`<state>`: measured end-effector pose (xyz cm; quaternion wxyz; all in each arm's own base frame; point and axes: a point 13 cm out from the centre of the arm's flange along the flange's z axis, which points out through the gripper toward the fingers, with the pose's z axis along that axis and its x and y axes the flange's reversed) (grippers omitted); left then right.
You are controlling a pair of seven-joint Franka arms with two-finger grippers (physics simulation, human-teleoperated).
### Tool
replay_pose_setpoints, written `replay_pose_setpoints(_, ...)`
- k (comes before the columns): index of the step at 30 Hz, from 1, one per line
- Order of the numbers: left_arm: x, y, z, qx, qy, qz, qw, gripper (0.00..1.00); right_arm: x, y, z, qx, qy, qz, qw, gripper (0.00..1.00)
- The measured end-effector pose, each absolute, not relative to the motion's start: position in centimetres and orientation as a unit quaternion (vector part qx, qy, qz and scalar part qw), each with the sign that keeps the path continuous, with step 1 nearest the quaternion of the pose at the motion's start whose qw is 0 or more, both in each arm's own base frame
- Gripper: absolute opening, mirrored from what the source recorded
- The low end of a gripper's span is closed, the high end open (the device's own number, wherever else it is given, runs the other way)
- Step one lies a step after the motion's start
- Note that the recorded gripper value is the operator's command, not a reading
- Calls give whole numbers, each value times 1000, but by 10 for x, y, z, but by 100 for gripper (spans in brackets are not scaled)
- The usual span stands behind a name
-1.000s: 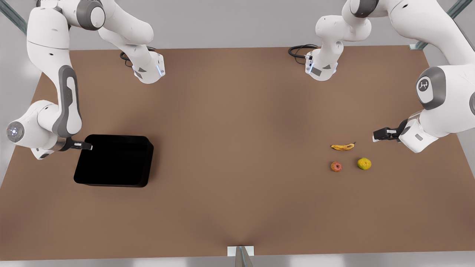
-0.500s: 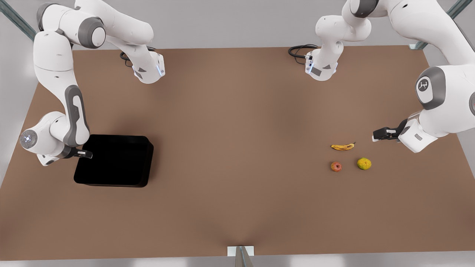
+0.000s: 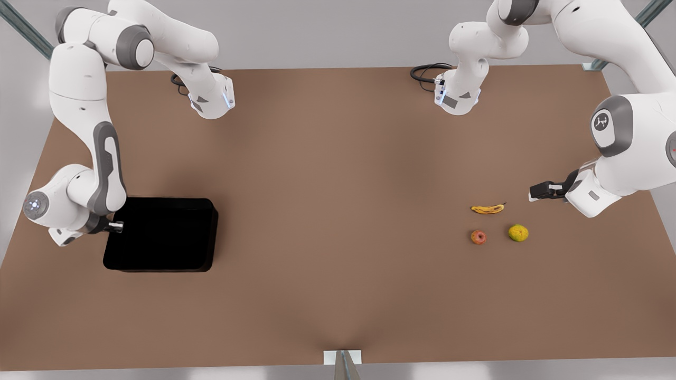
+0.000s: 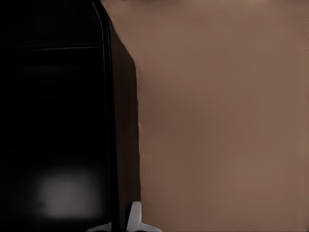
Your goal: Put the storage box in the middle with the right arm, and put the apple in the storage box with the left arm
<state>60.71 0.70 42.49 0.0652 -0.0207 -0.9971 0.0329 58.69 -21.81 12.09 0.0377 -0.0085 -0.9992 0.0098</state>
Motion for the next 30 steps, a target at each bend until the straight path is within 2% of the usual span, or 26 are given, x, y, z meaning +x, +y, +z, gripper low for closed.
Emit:
replay_pose_setpoints(6, 606, 7, 427, -21, -997, 33, 65, 100, 646, -135, 199, 52, -999, -8, -2, 21)
replay_pose_setpoints(13, 606, 7, 425, -21, -997, 33, 67, 100, 704, 84, 216, 145, -986, -74, -19, 21)
replay_pose_setpoints(17, 605, 7, 425, -21, -997, 33, 69, 100, 711, 209, 206, 172, -980, -96, -19, 21)
replay_pose_setpoints(21, 604, 7, 424, -21, -997, 33, 71, 100, 713, 287, 197, 159, -981, -109, -24, 21)
replay_pose_setpoints(25, 604, 7, 421, -21, -996, 33, 75, 100, 709, 345, 183, 130, -983, -127, -24, 21)
replay_pose_setpoints(29, 605, 7, 418, -19, -996, 33, 76, 100, 708, 361, 161, 85, -988, -129, -18, 21)
replay_pose_setpoints(30, 605, 6, 417, -18, -996, 33, 78, 100, 707, 362, 155, 74, -989, -129, -16, 25)
